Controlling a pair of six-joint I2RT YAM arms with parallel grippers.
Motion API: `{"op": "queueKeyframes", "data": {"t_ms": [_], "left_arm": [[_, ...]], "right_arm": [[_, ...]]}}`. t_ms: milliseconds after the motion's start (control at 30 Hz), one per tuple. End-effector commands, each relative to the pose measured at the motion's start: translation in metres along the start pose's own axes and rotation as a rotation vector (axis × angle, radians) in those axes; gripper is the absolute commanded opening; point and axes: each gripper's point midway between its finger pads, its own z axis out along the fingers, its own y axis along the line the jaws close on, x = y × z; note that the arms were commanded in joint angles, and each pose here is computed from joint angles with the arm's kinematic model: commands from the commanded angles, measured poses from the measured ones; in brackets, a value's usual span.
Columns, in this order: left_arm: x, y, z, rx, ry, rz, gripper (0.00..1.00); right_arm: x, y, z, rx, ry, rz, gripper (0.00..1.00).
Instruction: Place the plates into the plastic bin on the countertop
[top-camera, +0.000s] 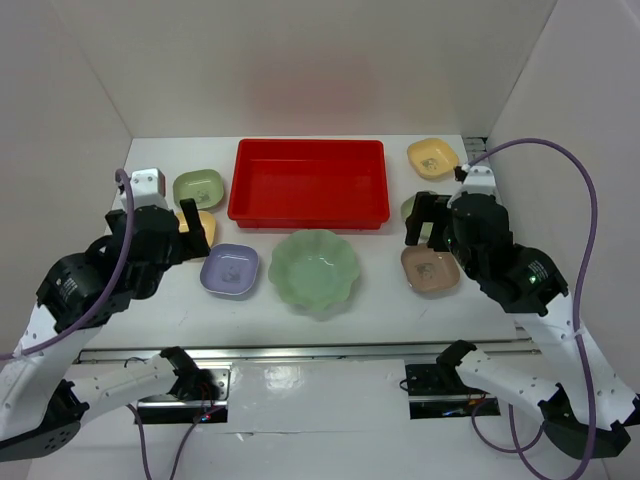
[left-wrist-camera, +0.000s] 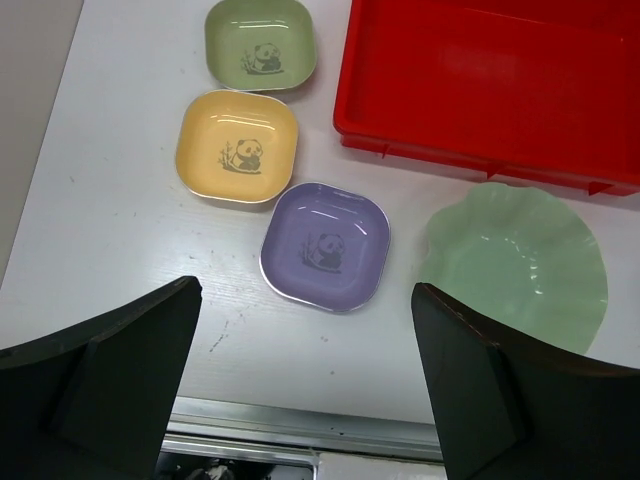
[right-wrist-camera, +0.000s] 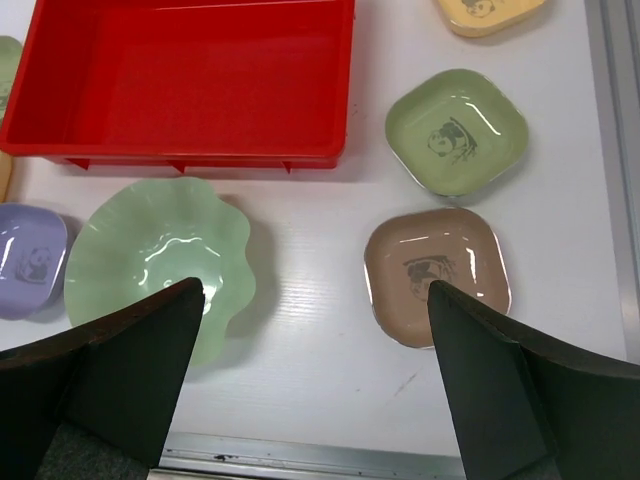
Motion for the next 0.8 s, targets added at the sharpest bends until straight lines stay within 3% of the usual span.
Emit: {"op": "queueKeyframes", "data": {"t_ms": [0,200,400,467,767], "left_arm": [[0.0,-0.003,-0.001,0.019,0.001,-0.005,1.0],[0.007,-0.004,0.002,0.026,0.013,0.0,1.0],[0.015,-0.013,0.003,0.072,0.041,-0.001,1.0],[0.018,-0.016,0.005,0.082,0.049,0.0,1.0],[0.028,-0.013,0.005,0.086,0.061,-0.003,1.0]], "right_arm": [[-0.009,0.012,0.002,-0.06,-0.043,0.014,1.0],[0.013,0.046,0.022,-0.221,-0.016,-0.005,1.0],[0.1,0.097,0.074,-0.397,0.194,-0.03,0.95],[0.136,0.1,0.087,-0.391,0.265,-0.05,0.94],[0.201,0.115,0.118,-0.365,0.349,-0.125,0.91]]}}
